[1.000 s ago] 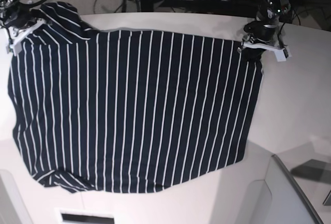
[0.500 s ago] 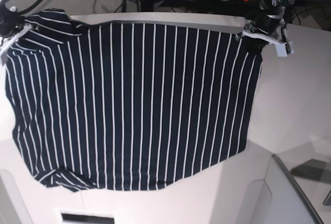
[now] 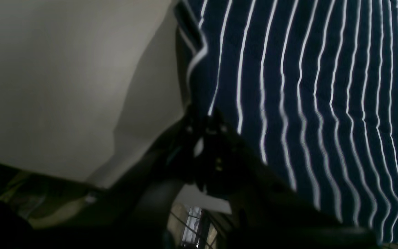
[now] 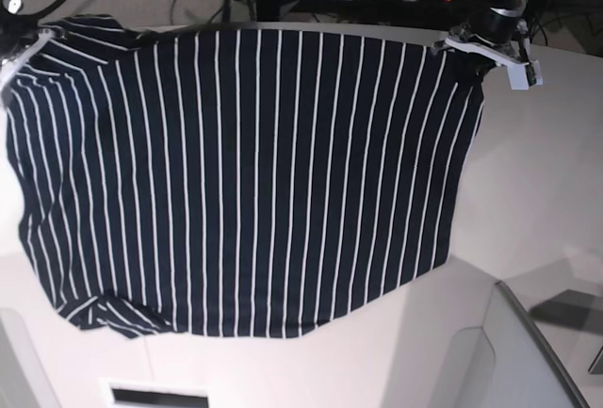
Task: Layout the t-shirt on the table in an organized manner, then fold the t-shirt properly
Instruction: 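Fold the grasped shirt edge over toward the hem with both grippers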
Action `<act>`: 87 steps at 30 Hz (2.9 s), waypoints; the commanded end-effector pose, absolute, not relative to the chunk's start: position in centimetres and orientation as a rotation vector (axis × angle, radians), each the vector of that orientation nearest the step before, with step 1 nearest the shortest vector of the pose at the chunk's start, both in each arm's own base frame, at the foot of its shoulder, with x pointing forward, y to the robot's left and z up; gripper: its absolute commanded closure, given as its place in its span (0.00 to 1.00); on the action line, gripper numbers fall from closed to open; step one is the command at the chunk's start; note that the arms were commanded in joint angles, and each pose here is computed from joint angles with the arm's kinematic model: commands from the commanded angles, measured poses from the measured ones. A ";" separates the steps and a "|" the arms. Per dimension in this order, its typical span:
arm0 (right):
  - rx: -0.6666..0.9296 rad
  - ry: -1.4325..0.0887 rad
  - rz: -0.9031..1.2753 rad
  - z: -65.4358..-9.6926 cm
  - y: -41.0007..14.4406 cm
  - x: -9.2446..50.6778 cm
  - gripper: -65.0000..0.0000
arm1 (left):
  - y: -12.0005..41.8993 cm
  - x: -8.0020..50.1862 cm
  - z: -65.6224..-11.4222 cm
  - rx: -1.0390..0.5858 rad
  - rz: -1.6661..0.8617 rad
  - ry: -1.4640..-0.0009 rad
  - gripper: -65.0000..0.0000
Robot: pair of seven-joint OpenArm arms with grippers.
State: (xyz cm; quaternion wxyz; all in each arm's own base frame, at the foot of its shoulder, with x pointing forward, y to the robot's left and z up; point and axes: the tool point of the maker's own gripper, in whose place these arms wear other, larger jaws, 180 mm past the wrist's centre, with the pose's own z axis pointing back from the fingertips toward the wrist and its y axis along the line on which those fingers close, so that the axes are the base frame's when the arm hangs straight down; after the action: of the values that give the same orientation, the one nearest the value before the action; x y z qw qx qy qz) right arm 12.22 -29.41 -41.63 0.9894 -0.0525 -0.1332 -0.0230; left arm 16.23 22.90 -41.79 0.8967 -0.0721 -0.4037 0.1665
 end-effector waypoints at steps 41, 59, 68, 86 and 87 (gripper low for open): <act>0.116 -0.606 0.119 -38.7 -29.0 38.1 1.00 | 22.8 32.4 -41.7 -0.260 0.413 -0.910 1.00; 0.146 -0.776 0.028 -38.4 -29.6 40.1 1.00 | 24.5 33.9 -42.2 -0.233 0.471 -0.997 1.00; 0.117 -0.806 -0.045 -38.7 -30.6 39.9 1.00 | 24.4 35.4 -41.0 -0.244 0.466 -1.032 1.00; 0.060 -0.849 -0.146 -37.8 -32.5 40.5 0.25 | 26.7 36.2 -39.3 -0.225 0.527 -1.091 0.65; 0.051 -0.864 -0.164 -37.4 -33.1 40.2 0.23 | 27.6 36.3 -38.8 -0.220 0.551 -1.110 0.53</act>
State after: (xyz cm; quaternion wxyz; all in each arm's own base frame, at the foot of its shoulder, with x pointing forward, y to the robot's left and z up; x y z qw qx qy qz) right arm 38.79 -31.53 -40.06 0.9211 0.0375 -0.3797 -0.0771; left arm 35.09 26.64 -40.91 0.8251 -0.1075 -0.4884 0.2629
